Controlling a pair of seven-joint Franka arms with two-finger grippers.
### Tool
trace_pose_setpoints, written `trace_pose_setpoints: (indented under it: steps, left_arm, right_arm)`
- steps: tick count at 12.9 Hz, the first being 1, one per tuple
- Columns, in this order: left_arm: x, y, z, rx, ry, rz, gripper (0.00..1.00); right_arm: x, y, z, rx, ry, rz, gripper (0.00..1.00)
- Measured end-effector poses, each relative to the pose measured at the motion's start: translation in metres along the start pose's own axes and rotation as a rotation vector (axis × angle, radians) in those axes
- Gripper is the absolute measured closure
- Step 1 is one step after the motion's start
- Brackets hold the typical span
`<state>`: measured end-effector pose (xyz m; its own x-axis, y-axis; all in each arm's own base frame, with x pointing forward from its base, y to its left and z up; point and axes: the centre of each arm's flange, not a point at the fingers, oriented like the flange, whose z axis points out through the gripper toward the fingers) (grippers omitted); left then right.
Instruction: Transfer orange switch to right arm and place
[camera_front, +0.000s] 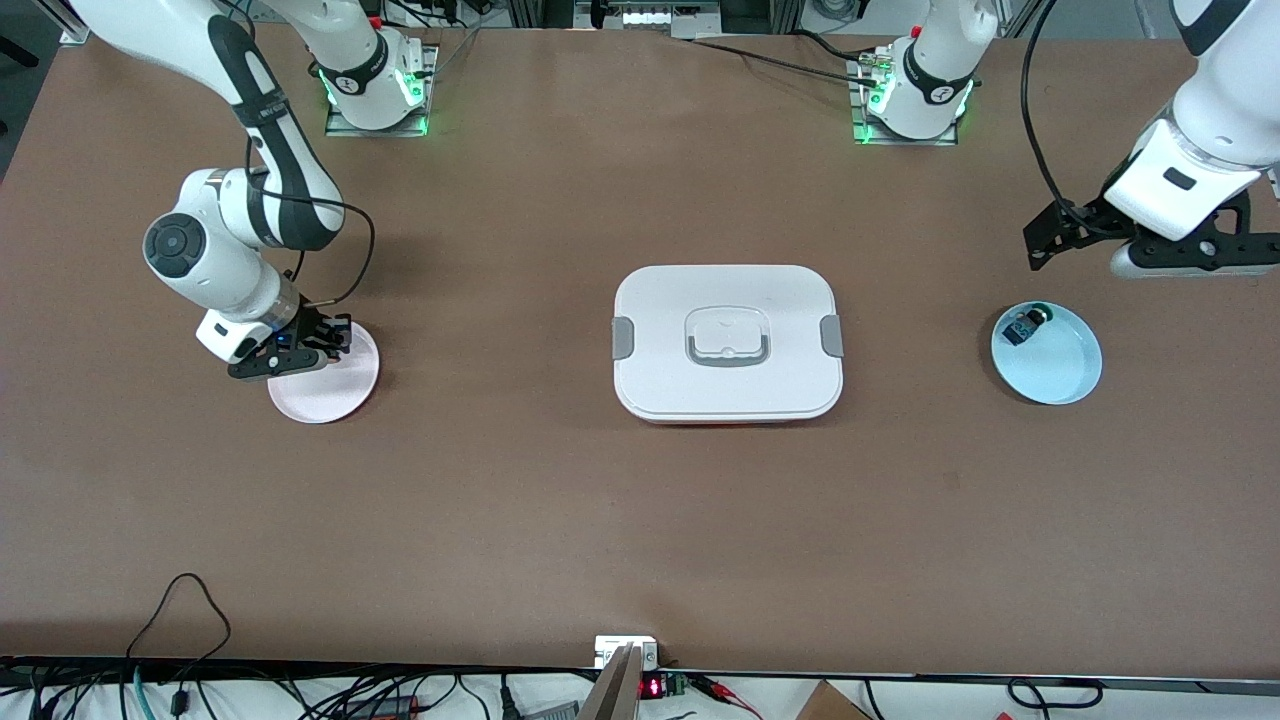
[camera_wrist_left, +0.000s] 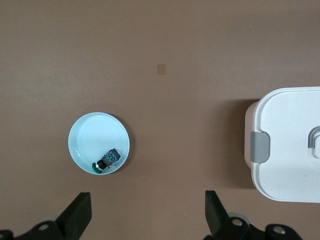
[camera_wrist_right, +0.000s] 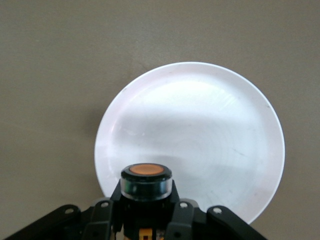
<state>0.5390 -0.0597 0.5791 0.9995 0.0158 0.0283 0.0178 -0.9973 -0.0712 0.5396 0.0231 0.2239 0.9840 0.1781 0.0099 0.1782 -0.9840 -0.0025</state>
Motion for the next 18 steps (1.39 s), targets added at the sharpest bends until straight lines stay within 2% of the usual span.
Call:
trace_pose_setpoints:
  steps: [4,5,7,8,9,10,11,18]
  left_arm:
    - [0.000,0.003,0.000,0.000,0.000,0.006,0.00]
    - [0.000,0.003,0.000,0.000,0.000,0.006,0.00]
    - [0.000,0.003,0.000,0.000,-0.001,0.005,0.00]
    - [0.000,0.001,0.001,0.000,-0.002,0.003,0.00]
    - [0.000,0.000,0.002,0.000,-0.004,0.001,0.00]
    - [0.001,0.000,0.002,0.001,-0.005,0.000,0.00]
    - [0.001,0.000,0.003,0.001,-0.007,0.000,0.00]
    - [0.002,0.001,0.004,0.001,-0.009,0.002,0.00]
  right_arm:
    - [-0.002,0.008,0.025,-0.006,-0.005,0.008,0.65]
    - [-0.003,0.009,0.028,-0.006,-0.008,0.008,0.59]
    - [0.002,0.010,0.025,-0.008,0.006,0.005,0.37]
    - [0.007,0.011,0.018,-0.011,0.023,0.005,0.28]
    - [0.015,0.013,0.007,-0.015,0.046,0.007,0.15]
    - [0.022,0.015,-0.010,-0.015,0.063,0.009,0.03]
    - [0.029,0.016,-0.032,-0.011,0.062,0.010,0.00]
    - [0.046,-0.002,-0.273,0.048,-0.057,-0.008,0.00]
